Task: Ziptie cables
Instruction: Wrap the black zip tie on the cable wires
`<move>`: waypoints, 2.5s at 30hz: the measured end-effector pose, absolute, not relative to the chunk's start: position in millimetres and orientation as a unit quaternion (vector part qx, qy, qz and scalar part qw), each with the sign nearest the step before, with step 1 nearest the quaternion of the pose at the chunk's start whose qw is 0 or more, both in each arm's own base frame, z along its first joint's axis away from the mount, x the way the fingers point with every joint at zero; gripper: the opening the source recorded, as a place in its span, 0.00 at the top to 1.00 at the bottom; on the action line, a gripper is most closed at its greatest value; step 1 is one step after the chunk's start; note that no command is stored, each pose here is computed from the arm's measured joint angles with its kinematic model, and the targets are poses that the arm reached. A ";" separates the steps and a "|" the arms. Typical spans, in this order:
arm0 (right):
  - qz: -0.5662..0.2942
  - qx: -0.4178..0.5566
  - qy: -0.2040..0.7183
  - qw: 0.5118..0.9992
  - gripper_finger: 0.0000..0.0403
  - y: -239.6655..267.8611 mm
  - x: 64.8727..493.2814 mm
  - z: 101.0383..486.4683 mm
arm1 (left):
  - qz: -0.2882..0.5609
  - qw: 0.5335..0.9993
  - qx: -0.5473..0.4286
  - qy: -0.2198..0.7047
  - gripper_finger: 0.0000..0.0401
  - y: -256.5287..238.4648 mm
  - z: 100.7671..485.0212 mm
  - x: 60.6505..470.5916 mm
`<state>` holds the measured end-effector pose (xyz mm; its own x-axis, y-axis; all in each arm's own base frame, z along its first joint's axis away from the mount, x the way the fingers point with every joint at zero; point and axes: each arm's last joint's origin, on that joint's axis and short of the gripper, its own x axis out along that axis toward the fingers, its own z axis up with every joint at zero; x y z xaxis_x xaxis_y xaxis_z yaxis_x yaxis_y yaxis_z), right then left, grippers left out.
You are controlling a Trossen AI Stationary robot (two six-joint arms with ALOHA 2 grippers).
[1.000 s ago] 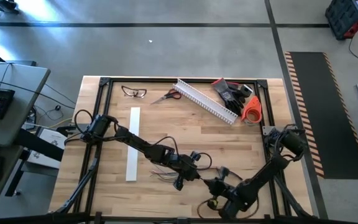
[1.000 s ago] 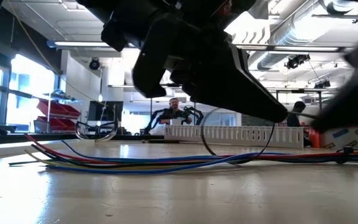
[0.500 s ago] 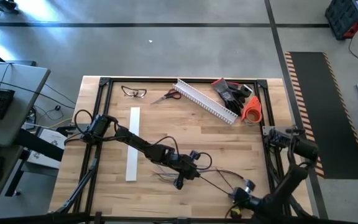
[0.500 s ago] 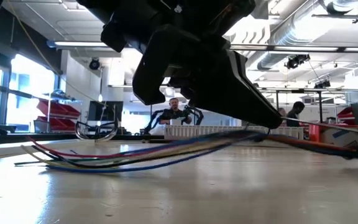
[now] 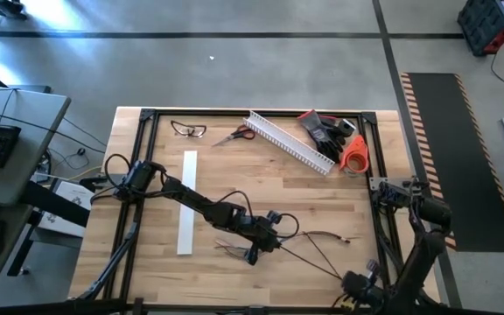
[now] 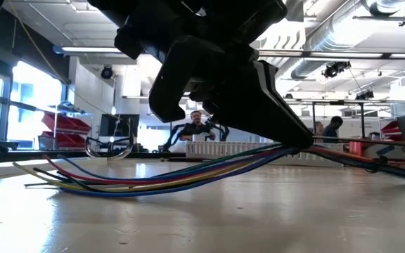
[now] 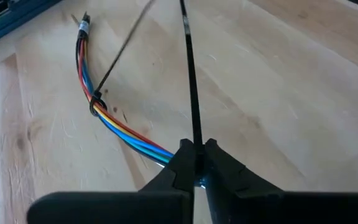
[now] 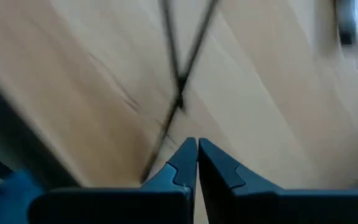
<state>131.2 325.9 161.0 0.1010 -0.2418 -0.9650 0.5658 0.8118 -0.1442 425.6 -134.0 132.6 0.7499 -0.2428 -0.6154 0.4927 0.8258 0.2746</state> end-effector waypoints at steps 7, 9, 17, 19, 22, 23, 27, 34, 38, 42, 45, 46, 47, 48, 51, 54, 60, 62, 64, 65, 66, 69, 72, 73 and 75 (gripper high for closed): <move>-0.210 0.097 0.362 0.903 0.89 323.8 183.4 173.0 | -0.203 0.911 0.216 0.287 1.00 -133.9 132.8 426.0; -0.201 0.049 0.341 0.917 0.81 316.6 200.4 169.3 | -0.203 0.911 0.215 0.287 1.00 -133.9 132.8 426.1; -0.209 -0.067 0.380 0.898 0.59 265.1 261.6 142.8 | -0.206 0.910 0.216 0.287 1.00 -134.6 132.5 425.8; -0.198 -0.069 0.404 0.891 0.59 256.7 270.0 138.1 | -0.206 0.911 0.215 0.285 1.00 -135.1 132.9 426.0; -0.177 -0.067 0.416 0.890 0.61 251.4 276.7 132.4 | -0.207 0.911 0.216 0.284 1.00 -135.3 133.0 426.0; -0.179 -0.068 0.417 0.888 0.62 249.5 277.0 131.0 | -0.207 0.911 0.217 0.284 1.00 -135.3 132.9 425.9; -0.187 -0.069 0.407 0.891 0.67 248.5 277.9 131.2 | -0.208 0.911 0.217 0.284 1.00 -135.5 133.0 425.9; -0.190 -0.066 0.405 0.892 0.78 247.7 277.7 130.1 | -0.208 0.910 0.217 0.284 1.00 -135.5 132.7 426.0; -0.191 -0.064 0.404 0.892 0.83 247.1 278.5 130.1 | -0.208 0.911 0.217 0.284 1.00 -135.5 132.7 426.0; -0.191 -0.063 0.406 0.891 0.84 246.6 278.9 130.0 | -0.208 0.910 0.217 0.284 1.00 -135.8 132.7 425.9; -0.190 -0.062 0.408 0.891 0.84 246.7 278.8 129.9 | -0.208 0.910 0.218 0.284 1.00 -135.9 132.7 425.8; -0.188 -0.061 0.410 0.890 0.84 246.8 278.8 129.8 | -0.208 0.910 0.218 0.284 1.00 -135.9 132.7 425.8; -0.187 -0.059 0.412 0.890 0.84 246.9 278.7 129.7 | -0.208 0.911 0.217 0.284 1.00 -135.9 132.7 425.8; -0.185 -0.058 0.415 0.889 0.84 247.0 278.6 129.6 | -0.208 0.910 0.217 0.284 1.00 -135.9 132.7 425.8; -0.181 -0.055 0.421 0.887 0.91 247.4 278.4 129.3 | -0.208 0.911 0.217 0.283 1.00 -135.9 132.8 425.9; -0.180 -0.053 0.422 0.887 0.98 247.4 278.3 129.1 | -0.208 0.910 0.217 0.284 1.00 -136.0 132.5 425.8; -0.189 -0.028 0.420 0.887 1.00 248.4 277.2 129.0 | -0.208 0.910 0.217 0.284 1.00 -136.3 132.3 425.7; -0.194 -0.010 0.422 0.886 1.00 250.4 274.4 128.6 | -0.208 0.910 0.218 0.285 1.00 -136.2 132.3 425.7; -0.199 0.014 0.424 0.883 1.00 254.6 268.9 128.1 | -0.208 0.910 0.217 0.285 1.00 -136.4 132.7 425.9; -0.201 0.031 0.428 0.881 1.00 258.3 264.1 127.8 | -0.209 0.909 0.218 0.287 1.00 -136.6 132.2 425.5; -0.202 0.048 0.433 0.877 1.00 263.5 257.5 126.5 | -0.210 0.908 0.218 0.290 1.00 -136.7 131.7 425.0; -0.200 0.109 0.458 0.859 1.00 285.4 233.1 114.7 | -0.211 0.904 0.219 0.301 1.00 -136.2 129.9 423.6; -0.221 0.158 0.441 0.855 1.00 299.8 213.9 108.0 | -0.209 0.903 0.220 0.303 1.00 -135.6 129.6 423.6; -0.228 0.171 0.433 0.855 1.00 302.1 210.2 107.8 | -0.209 0.903 0.221 0.302 1.00 -135.8 129.7 423.6; -0.236 0.180 0.429 0.853 1.00 303.1 202.3 112.7 | -0.210 0.903 0.223 0.302 1.00 -135.7 129.7 423.6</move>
